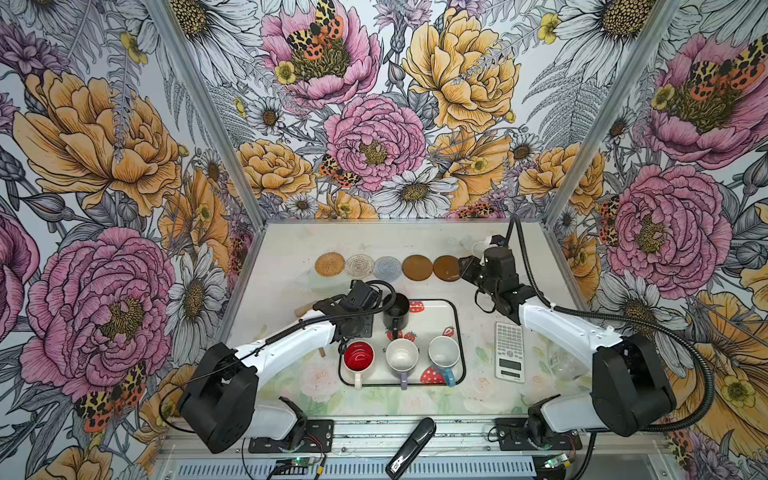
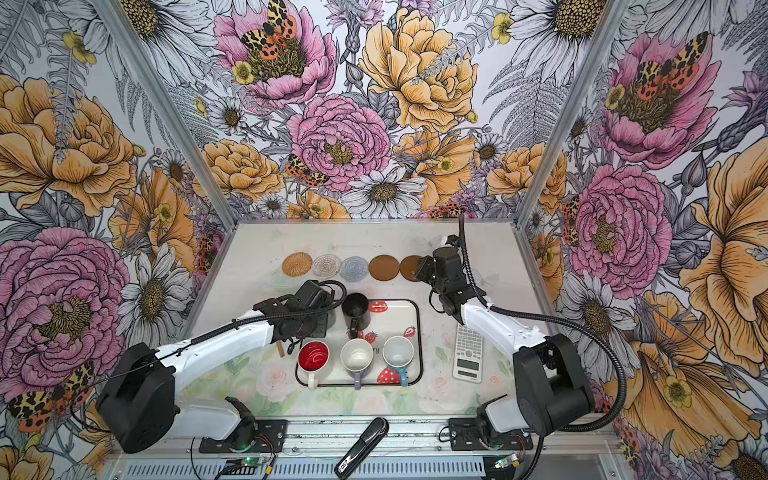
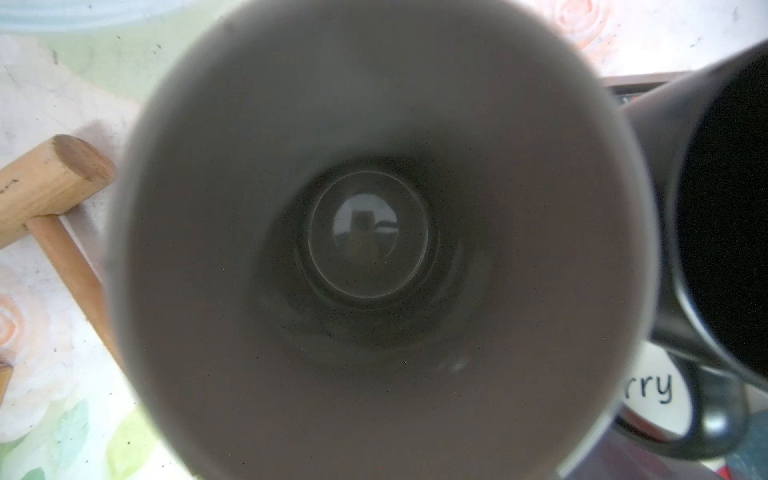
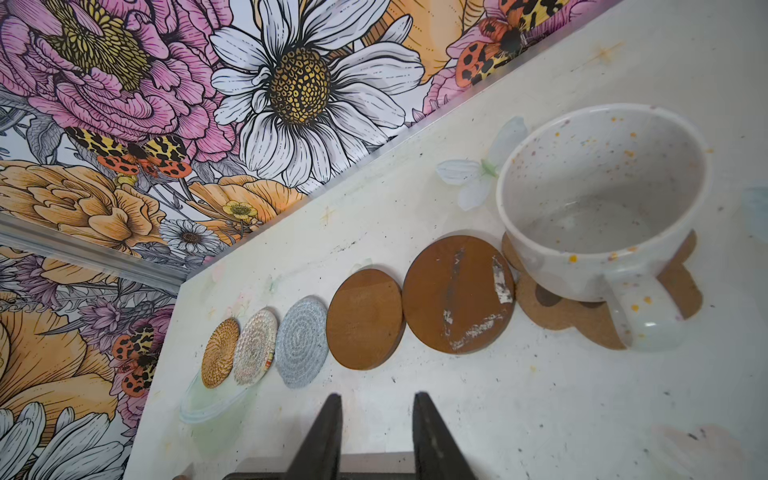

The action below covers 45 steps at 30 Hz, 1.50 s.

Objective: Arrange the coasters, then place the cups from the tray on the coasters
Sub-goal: 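Lift the grey mug off the tray with the left gripper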

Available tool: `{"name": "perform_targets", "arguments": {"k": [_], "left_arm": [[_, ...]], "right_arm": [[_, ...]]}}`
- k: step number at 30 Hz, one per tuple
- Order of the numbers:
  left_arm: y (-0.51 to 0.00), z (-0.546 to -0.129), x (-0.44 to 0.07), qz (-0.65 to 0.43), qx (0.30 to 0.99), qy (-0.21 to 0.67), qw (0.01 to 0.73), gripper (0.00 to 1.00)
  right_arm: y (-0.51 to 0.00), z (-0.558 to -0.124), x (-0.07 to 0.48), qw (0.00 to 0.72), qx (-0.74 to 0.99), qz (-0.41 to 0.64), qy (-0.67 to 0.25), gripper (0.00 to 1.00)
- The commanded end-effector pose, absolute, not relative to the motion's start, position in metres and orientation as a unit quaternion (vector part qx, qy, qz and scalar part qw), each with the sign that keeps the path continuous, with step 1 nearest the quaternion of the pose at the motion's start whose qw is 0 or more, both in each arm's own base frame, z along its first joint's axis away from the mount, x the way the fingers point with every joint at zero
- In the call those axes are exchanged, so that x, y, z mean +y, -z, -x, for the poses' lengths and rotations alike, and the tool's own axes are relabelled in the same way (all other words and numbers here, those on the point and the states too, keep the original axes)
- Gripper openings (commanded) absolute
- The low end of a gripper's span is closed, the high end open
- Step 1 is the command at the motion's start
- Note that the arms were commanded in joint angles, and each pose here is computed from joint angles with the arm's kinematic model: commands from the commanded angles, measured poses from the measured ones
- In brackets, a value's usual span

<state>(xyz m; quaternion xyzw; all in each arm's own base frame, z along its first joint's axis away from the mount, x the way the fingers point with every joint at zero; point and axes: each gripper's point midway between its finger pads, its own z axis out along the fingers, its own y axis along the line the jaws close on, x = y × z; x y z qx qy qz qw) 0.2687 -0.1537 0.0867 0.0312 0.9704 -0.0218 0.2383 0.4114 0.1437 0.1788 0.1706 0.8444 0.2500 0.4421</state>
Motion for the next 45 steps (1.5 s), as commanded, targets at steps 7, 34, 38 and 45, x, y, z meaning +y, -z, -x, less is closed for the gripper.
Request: {"name": "perform_targets", "arguments": {"k": [7, 34, 38, 45], "left_arm": [[-0.125, -0.287, -0.15, 0.0, 0.949, 0.038, 0.313, 0.0], [-0.206, -0.377, -0.071, 0.114, 0.911, -0.015, 0.397, 0.0], [-0.206, -0.394, -0.061, 0.123, 0.91, -0.028, 0.395, 0.0], [-0.207, -0.419, -0.051, 0.141, 0.902, -0.018, 0.408, 0.0]], "right_arm": [[-0.183, -0.418, 0.147, 0.446, 0.837, -0.171, -0.268, 0.29], [-0.176, -0.42, 0.141, 0.436, 0.827, -0.17, -0.312, 0.28], [-0.172, -0.42, 0.136, 0.433, 0.826, -0.176, -0.315, 0.28], [-0.168, -0.422, 0.132, 0.429, 0.825, -0.18, -0.322, 0.27]]}}
